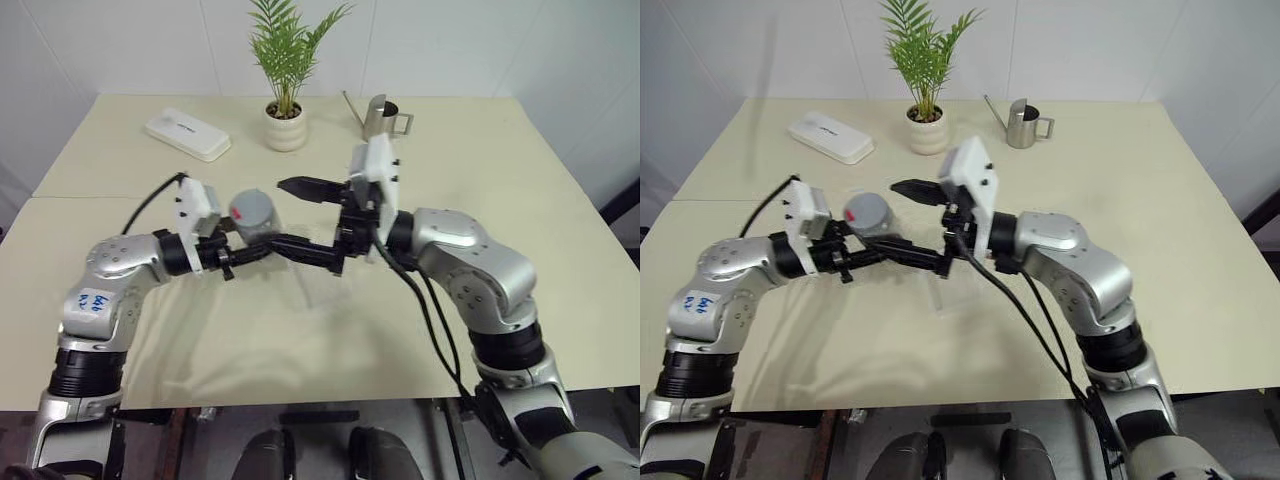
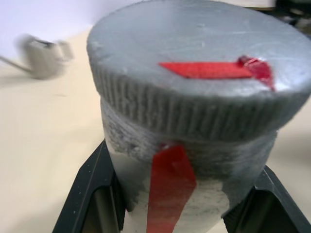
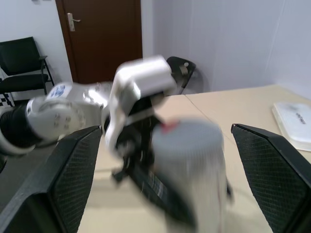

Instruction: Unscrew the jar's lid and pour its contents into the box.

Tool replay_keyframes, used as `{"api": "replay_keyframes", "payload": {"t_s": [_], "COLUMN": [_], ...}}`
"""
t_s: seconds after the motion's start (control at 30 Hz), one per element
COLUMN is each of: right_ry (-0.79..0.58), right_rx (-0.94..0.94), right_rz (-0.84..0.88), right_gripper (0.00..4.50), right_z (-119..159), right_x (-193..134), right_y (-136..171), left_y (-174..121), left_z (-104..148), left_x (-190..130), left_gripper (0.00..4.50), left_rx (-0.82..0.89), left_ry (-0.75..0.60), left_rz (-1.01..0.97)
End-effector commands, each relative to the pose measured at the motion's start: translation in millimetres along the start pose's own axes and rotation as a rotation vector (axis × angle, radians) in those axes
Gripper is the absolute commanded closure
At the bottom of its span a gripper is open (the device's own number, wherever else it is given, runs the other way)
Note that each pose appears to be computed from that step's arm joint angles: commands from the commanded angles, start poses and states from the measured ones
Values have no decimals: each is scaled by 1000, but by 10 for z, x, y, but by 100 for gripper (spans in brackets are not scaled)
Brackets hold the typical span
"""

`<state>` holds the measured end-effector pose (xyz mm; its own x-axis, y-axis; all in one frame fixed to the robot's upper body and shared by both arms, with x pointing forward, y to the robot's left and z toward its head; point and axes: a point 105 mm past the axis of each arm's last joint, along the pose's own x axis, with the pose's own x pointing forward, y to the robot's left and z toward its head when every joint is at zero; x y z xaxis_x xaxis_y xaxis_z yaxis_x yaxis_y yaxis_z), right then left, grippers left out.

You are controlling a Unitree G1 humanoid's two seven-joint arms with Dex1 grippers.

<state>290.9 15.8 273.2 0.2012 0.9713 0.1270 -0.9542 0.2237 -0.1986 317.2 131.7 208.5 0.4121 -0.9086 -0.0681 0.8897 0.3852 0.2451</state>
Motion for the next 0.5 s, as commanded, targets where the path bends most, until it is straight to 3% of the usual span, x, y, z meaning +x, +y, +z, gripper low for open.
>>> {"api": "replay_keyframes", "payload": {"t_s": [0.03, 0.5], "right_ry": [0, 83], "right_rx": [-25, -23], "right_rz": [-33, -28], "right_gripper": [0, 0], "right_z": [58, -71], "right_x": [64, 70], "right_y": [-33, -56], "left_y": [-62, -36], "left_z": [148, 160], "left_x": [75, 60], "left_gripper": [253, 253], "left_rx": [35, 37], "left_ry": [-30, -17], "left_rz": [-64, -69]}}
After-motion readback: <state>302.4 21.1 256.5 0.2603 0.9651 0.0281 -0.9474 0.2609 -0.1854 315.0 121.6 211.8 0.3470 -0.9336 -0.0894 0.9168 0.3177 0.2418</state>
